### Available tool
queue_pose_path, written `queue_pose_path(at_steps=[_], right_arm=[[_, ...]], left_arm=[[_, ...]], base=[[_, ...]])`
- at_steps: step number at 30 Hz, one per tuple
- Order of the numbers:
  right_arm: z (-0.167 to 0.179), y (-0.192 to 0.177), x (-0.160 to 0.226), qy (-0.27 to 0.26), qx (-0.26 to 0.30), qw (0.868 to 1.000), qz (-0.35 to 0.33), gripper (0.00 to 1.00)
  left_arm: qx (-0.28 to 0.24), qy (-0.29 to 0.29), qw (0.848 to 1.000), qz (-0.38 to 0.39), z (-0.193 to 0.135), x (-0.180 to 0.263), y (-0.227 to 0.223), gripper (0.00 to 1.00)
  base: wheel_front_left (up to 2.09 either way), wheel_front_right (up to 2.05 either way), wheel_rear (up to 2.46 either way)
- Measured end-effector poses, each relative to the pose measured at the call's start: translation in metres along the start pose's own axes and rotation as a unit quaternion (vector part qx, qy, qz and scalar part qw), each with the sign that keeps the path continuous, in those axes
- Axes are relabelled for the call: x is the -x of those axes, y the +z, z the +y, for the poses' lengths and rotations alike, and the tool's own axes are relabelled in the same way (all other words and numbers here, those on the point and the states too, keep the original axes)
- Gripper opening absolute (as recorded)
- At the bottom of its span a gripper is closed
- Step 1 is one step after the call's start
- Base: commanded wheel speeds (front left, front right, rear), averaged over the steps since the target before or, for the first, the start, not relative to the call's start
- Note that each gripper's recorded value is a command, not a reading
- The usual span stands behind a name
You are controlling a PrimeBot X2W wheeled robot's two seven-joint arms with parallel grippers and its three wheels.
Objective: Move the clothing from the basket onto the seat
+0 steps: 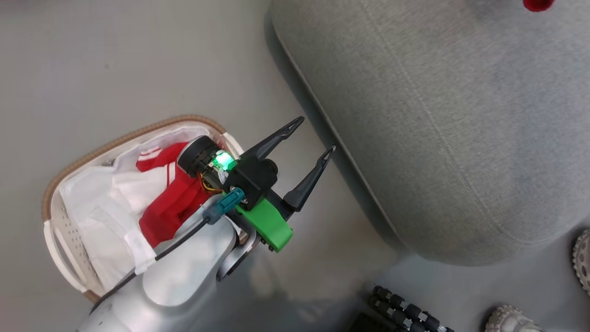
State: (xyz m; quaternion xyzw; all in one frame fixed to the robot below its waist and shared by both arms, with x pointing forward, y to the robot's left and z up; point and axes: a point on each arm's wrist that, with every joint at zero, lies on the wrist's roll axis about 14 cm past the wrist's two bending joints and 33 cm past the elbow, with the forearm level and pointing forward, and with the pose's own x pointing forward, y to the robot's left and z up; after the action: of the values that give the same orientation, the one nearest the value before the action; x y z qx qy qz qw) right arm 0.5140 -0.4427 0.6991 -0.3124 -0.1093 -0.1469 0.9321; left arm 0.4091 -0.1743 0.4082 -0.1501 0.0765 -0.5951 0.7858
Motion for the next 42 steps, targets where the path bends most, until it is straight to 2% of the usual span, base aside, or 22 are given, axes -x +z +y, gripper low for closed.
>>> queue_pose_path(at_steps=[5, 10, 14, 15, 16, 17, 18, 19, 25, 31, 35, 42], right_arm=[[0.015, -0.048, -0.003, -0.007, -0.009, 0.999, 0.048, 0.00], [0.045, -0.118, 0.019, -0.004, -0.032, 0.991, 0.131, 0.00], [0.070, -0.165, 0.051, 0.000, -0.056, 0.980, 0.193, 0.00], [0.073, -0.174, 0.060, -0.004, -0.063, 0.976, 0.207, 0.10], [0.077, -0.182, 0.069, -0.005, -0.069, 0.973, 0.219, 0.29], [0.079, -0.185, 0.076, -0.005, -0.072, 0.972, 0.226, 0.50], [0.078, -0.188, 0.083, -0.010, -0.077, 0.970, 0.230, 0.91], [0.076, -0.188, 0.089, -0.020, -0.086, 0.969, 0.231, 1.00], [0.065, -0.187, 0.131, -0.045, -0.108, 0.962, 0.247, 1.00], [0.057, -0.169, 0.158, -0.052, -0.123, 0.963, 0.233, 1.00], [0.056, -0.149, 0.163, -0.048, -0.132, 0.968, 0.208, 1.00], [0.077, -0.104, 0.154, -0.005, -0.155, 0.978, 0.142, 1.00]], left_arm=[[0.011, 0.013, 1.000, 0.011, 0.019, 0.008, -0.018, 1.00], [0.020, 0.021, 0.999, 0.017, 0.030, 0.014, -0.032, 1.00], [0.026, 0.030, 0.999, 0.025, 0.036, 0.021, -0.041, 1.00], [0.026, 0.033, 0.999, 0.026, 0.037, 0.022, -0.042, 1.00], [0.026, 0.035, 0.999, 0.028, 0.038, 0.023, -0.042, 1.00], [0.026, 0.036, 0.999, 0.028, 0.038, 0.023, -0.041, 1.00], [0.025, 0.036, 0.999, 0.027, 0.038, 0.023, -0.039, 1.00], [0.024, 0.037, 0.999, 0.025, 0.037, 0.023, -0.037, 1.00], [0.018, 0.036, 0.999, 0.019, 0.026, 0.019, -0.022, 1.00], [0.004, 0.043, 0.999, 0.015, 0.017, 0.020, -0.005, 1.00], [-0.001, 0.057, 0.998, 0.003, 0.011, 0.023, 0.011, 1.00], [-0.019, 0.102, 0.994, -0.020, 0.011, 0.040, 0.040, 1.00]], base=[[0.00, 0.00, 0.00], [0.00, 0.00, 0.00], [0.00, 0.00, 0.00], [0.00, 0.00, 0.00], [0.00, 0.00, 0.00], [0.00, 0.00, 0.00], [0.00, 0.00, 0.00], [0.00, 0.00, 0.00], [0.00, 0.00, 0.00], [0.00, 0.00, 0.00], [0.00, 0.00, 0.00], [0.00, 0.00, 0.00]])
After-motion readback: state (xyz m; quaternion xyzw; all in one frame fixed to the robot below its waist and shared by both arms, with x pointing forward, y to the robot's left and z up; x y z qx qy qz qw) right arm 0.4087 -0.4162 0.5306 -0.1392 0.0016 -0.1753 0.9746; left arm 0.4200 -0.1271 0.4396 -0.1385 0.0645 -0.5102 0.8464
